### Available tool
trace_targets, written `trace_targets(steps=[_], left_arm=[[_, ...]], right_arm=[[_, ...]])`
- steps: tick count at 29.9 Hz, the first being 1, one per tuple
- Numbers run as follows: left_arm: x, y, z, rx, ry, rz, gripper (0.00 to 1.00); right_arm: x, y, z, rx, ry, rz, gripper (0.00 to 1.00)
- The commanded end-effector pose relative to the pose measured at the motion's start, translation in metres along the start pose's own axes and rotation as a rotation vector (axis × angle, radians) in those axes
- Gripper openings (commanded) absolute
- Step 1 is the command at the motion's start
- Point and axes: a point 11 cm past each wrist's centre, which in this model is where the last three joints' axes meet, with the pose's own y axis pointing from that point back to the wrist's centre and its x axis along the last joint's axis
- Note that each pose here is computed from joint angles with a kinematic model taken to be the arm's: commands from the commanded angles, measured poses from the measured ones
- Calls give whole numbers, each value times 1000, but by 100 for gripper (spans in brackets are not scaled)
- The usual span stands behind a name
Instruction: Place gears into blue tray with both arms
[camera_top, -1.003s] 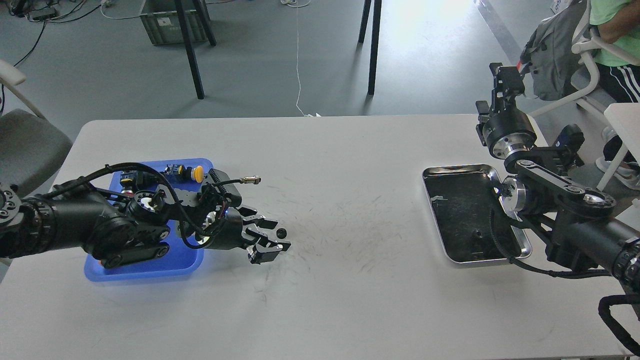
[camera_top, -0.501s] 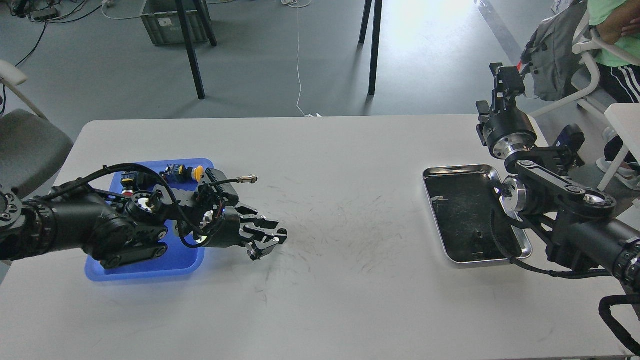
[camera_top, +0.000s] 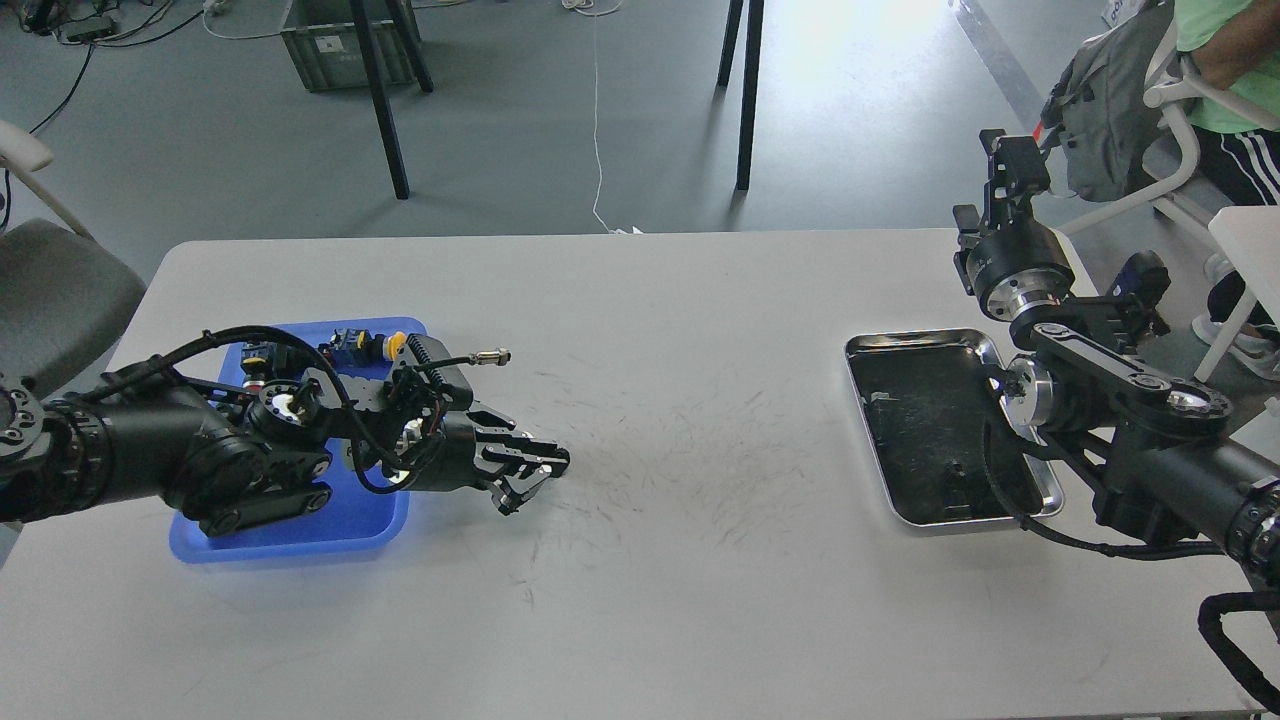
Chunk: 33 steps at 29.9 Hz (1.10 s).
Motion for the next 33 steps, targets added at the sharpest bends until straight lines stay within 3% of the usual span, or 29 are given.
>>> trace_targets(steps=[1, 12, 19, 33], left_arm=[[5, 1, -1, 3, -1, 11, 21], [36, 5, -4, 10, -1, 84, 13], [108, 12, 9, -22, -87, 186, 13], [180, -53, 87, -156, -256, 214, 13]], right_arm=[[0, 0, 0, -1, 2, 1, 97], [1, 0, 0, 1, 5, 2, 97], [2, -2, -4, 9, 8, 2, 97], [-1, -14, -30, 58, 13, -4, 97]])
